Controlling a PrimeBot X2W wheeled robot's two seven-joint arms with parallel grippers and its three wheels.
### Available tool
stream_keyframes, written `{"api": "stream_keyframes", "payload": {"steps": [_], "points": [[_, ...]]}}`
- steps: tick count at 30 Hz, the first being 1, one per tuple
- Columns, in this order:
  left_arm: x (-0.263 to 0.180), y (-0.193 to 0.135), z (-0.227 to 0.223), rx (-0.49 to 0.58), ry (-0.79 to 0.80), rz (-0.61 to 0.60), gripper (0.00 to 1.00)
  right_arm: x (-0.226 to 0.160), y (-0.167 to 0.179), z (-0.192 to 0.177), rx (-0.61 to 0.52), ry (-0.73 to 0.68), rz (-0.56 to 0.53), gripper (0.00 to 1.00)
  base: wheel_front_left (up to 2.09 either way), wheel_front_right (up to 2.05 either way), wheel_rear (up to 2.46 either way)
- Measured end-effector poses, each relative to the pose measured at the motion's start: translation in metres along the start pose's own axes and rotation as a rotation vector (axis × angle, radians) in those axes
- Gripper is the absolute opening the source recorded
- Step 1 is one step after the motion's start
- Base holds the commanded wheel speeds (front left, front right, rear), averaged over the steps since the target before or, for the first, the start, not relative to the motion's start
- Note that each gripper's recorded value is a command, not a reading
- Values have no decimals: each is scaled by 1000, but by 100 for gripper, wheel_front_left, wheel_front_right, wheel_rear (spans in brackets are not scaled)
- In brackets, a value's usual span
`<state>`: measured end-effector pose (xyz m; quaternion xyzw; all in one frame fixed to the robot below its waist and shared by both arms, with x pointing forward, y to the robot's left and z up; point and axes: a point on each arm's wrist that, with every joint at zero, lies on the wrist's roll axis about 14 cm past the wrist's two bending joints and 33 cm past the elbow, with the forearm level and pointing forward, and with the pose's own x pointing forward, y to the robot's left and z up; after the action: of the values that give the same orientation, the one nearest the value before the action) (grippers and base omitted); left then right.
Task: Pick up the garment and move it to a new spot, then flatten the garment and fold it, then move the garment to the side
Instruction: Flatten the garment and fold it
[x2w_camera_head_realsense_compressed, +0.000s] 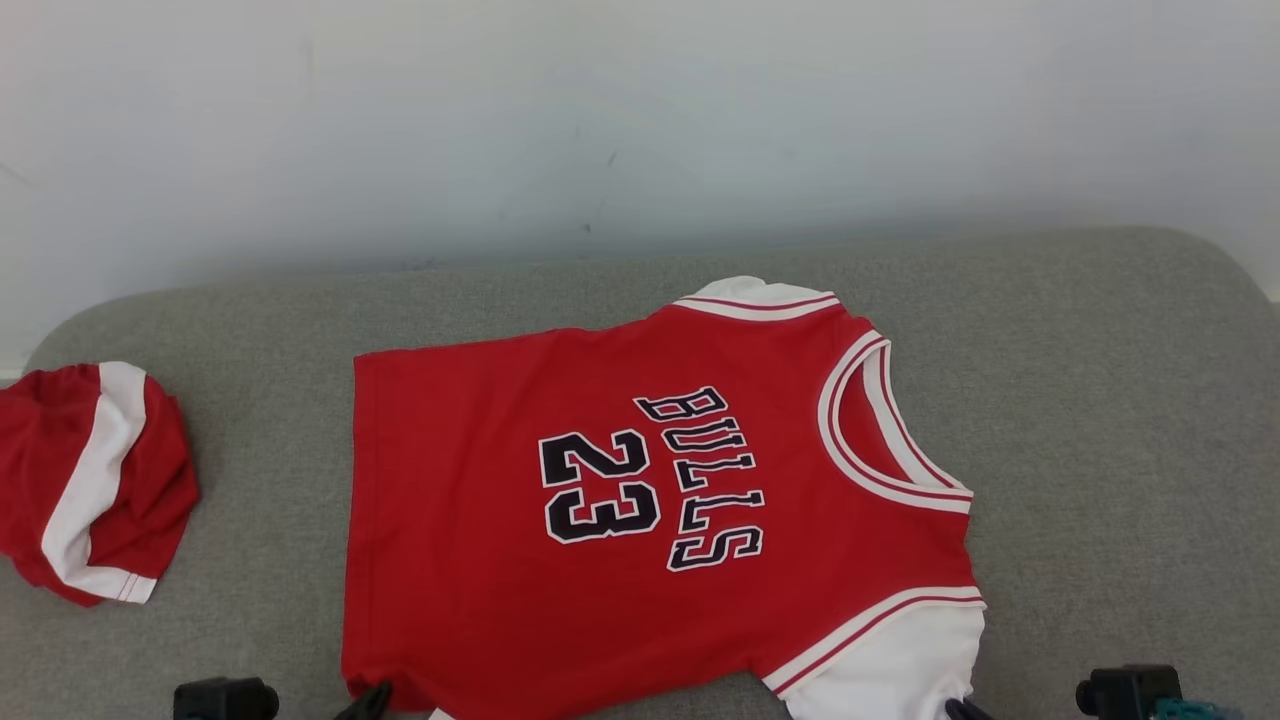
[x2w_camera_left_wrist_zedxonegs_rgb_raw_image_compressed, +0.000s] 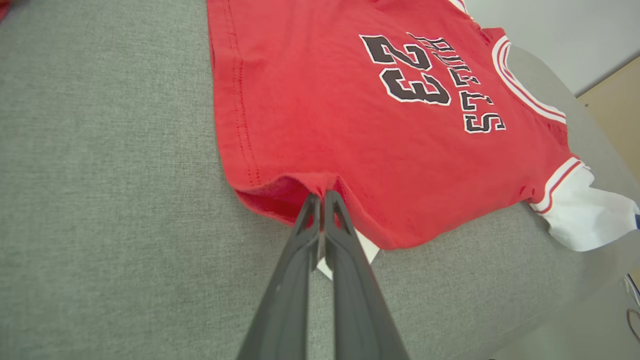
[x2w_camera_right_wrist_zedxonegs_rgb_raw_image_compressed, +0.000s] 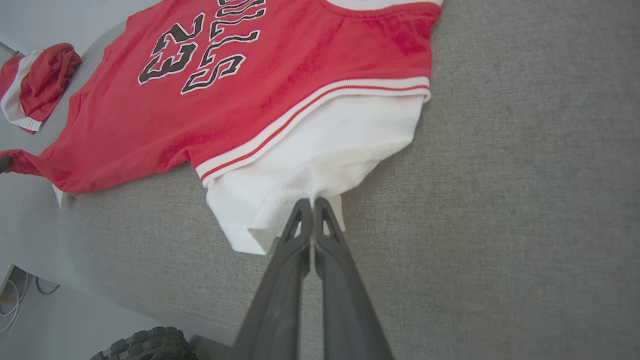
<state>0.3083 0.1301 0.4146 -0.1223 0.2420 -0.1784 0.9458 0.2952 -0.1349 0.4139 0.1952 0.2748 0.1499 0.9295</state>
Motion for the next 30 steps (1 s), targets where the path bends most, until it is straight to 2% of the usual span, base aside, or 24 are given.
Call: {"api": "stream_keyframes", "payload": {"steps": [7, 12, 17, 19, 20, 23, 24, 25, 27, 30], "points": [[18, 18, 30, 36, -14, 19, 0, 24, 4, 33, -68, -21, 26, 0, 0, 0, 0], [49, 23, 86, 113, -48, -28, 0, 58, 3, 93, -95, -88, 27, 0, 0, 0, 0], [94, 23, 179, 162, -123, -68, 0, 107, 26, 196, -109, -202, 52, 0, 0, 0, 0], [111, 20, 232, 143, -188, -74, 0, 122, 42, 247, -172, -258, 52, 0, 0, 0, 0], [118, 18, 259, 140, -220, -69, 0, 125, 52, 275, -148, -312, 66, 0, 0, 0, 0], [119, 14, 355, 165, -406, -41, 0, 128, 94, 347, -102, -502, 130, 0, 0, 0, 0], [109, 1, 411, 185, -541, -67, 0, 126, 126, 384, -120, -604, 184, 0, 0, 0, 0], [102, -8, 437, 198, -621, -87, 0, 122, 141, 403, -148, -660, 207, 0, 0, 0, 0], [92, -27, 466, 226, -729, -146, 0, 107, 160, 444, -189, -782, 237, 0, 0, 0, 0], [92, -43, 473, 241, -810, -225, 0, 77, 168, 490, -274, -958, 265, 0, 0, 0, 0]]}}
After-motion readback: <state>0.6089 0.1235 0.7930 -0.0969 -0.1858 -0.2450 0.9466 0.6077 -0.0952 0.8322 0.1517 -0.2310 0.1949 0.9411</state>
